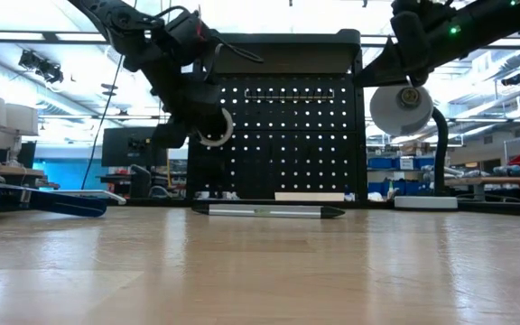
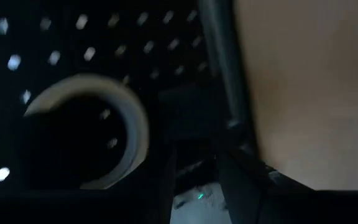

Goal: Hang tools onto peg board
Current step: Hang the spirit level on the pegboard

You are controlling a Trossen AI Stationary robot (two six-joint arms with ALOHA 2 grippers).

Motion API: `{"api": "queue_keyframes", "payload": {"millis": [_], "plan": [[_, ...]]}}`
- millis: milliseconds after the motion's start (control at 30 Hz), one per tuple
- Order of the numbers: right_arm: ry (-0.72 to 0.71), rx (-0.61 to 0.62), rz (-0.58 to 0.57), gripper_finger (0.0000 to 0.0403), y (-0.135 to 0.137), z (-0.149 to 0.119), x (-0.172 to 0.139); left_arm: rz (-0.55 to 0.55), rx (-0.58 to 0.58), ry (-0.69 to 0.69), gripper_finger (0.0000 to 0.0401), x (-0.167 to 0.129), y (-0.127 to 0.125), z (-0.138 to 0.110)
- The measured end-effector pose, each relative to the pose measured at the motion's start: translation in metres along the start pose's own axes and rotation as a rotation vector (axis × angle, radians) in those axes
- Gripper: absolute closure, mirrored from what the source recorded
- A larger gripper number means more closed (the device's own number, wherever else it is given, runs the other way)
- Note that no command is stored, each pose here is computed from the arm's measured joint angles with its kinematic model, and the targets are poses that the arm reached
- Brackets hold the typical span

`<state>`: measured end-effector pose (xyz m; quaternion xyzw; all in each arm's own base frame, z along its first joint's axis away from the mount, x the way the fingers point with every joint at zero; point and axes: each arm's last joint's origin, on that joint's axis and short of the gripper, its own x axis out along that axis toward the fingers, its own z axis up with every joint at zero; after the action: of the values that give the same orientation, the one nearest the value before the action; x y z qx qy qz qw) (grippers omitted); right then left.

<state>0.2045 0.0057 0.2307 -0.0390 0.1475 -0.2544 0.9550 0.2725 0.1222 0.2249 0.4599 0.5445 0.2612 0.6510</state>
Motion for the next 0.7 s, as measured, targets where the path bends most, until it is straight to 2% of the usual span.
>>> {"api": "queue_keyframes", "payload": {"millis": [167,267,333,433,500,600,700], "plan": [[0.004,-0.003,0.000,0.0291,0.000,0.000,0.000,-0.093,-0.011,-0.136,0.0279,-0.022,-0.018,0.019],[0.005,-0.008,0.000,0.0291,0.000,-0.001,0.000,-0.199,-0.083,-0.242,0.0279,-0.032,-0.027,0.026],[0.008,-0.025,0.014,0.0291,0.000,-0.001,0.000,-0.323,-0.162,-0.326,0.0279,-0.036,-0.032,0.030],[0.013,-0.050,0.054,0.0291,0.002,-0.001,0.000,-0.571,-0.299,-0.444,0.0279,-0.039,-0.038,0.031],[0.019,-0.057,0.070,0.0291,0.002,-0.002,0.000,-0.669,-0.388,-0.468,0.0279,-0.038,-0.040,0.033],[0.024,-0.062,0.071,0.0291,0.002,-0.003,0.000,-0.726,-0.448,-0.446,0.0279,-0.037,-0.044,0.033],[0.025,-0.070,0.071,0.0291,0.002,-0.003,0.000,-0.743,-0.456,-0.446,0.0277,-0.036,-0.049,0.039]]}}
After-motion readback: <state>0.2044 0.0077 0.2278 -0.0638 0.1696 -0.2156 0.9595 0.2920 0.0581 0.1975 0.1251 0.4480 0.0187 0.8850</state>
